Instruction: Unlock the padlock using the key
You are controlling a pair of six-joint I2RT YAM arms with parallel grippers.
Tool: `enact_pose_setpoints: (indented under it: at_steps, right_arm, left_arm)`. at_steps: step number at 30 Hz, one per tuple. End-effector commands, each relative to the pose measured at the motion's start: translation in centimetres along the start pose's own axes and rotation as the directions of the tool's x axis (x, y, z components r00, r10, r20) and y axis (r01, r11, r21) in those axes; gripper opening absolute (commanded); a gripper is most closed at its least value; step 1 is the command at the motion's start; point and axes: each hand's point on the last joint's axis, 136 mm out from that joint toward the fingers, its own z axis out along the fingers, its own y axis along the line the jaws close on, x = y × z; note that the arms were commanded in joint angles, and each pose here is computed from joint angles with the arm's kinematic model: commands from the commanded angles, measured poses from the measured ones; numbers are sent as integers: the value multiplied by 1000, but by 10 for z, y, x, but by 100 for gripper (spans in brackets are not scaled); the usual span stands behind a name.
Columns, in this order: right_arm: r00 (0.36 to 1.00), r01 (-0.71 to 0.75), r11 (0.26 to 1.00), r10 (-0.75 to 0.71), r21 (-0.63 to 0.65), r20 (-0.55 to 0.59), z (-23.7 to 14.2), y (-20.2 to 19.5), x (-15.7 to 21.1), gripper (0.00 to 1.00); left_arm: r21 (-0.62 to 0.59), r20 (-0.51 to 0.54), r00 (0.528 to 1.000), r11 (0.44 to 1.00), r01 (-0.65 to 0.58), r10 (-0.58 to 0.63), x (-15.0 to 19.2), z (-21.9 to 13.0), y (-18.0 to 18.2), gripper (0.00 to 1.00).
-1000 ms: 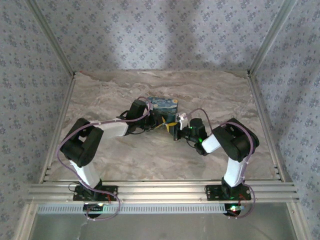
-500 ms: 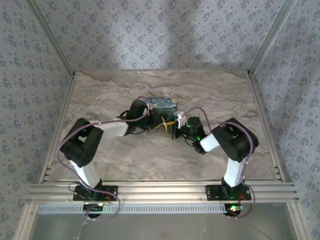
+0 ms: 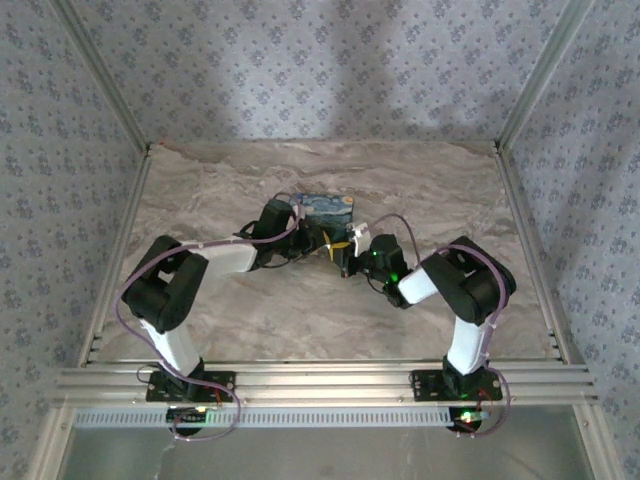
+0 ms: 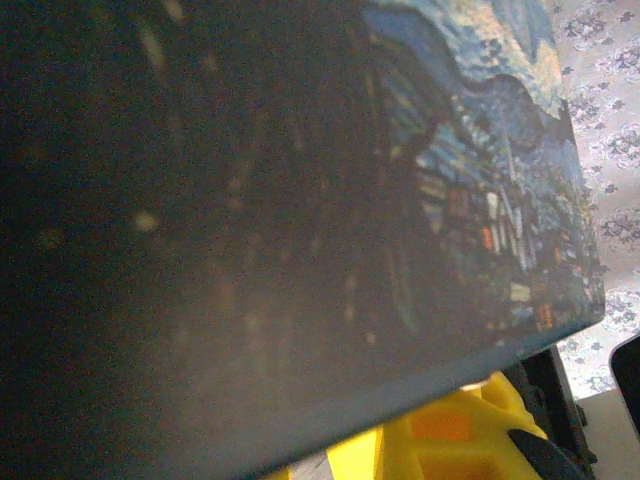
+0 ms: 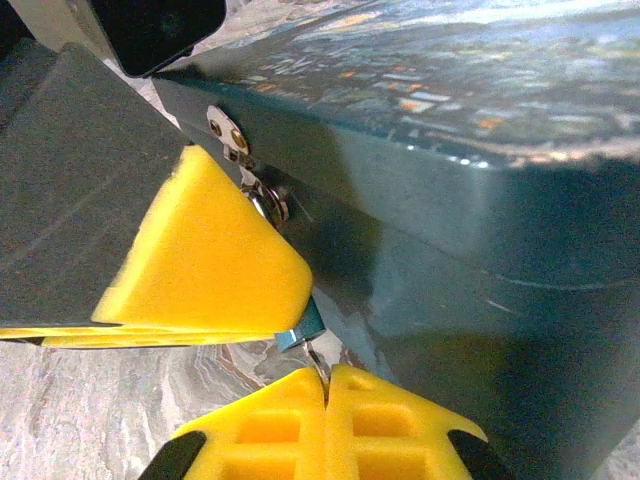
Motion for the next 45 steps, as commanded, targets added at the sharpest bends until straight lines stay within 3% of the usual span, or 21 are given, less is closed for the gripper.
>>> enact_pose_setpoints:
  at_steps: [1,12,25,30,36,45]
  right_arm:
    - [997,7,1000,-6,-15,71,1,9,-13,0]
    - [999,-45,997,45,56,-1,-5,-3,21,0]
    - [993,-98,992,103,83,-57,-7,-3,40,0]
    - [983,-164,984,169,66,-72,-8,6,42,0]
    - [954,-281,957,287,68,-91,-10,12,44,0]
    - [906,-399,914,405,72,-120,-9,18,42,0]
  left_arm:
    - [72,-137,991,997,2,8,34,11,-10,17]
    - [53,-122,993,999,0,6,34,13,-1,36]
    - [10,-20,1000,1000,-18,18,19,-28,2,61]
    - [40,39,999,999,31,-33,16,-37,6,62]
    - [93,82,990,990,103,-111,17,-35,13,57]
    - [125,74,986,982,141,-151,19,-23,16,53]
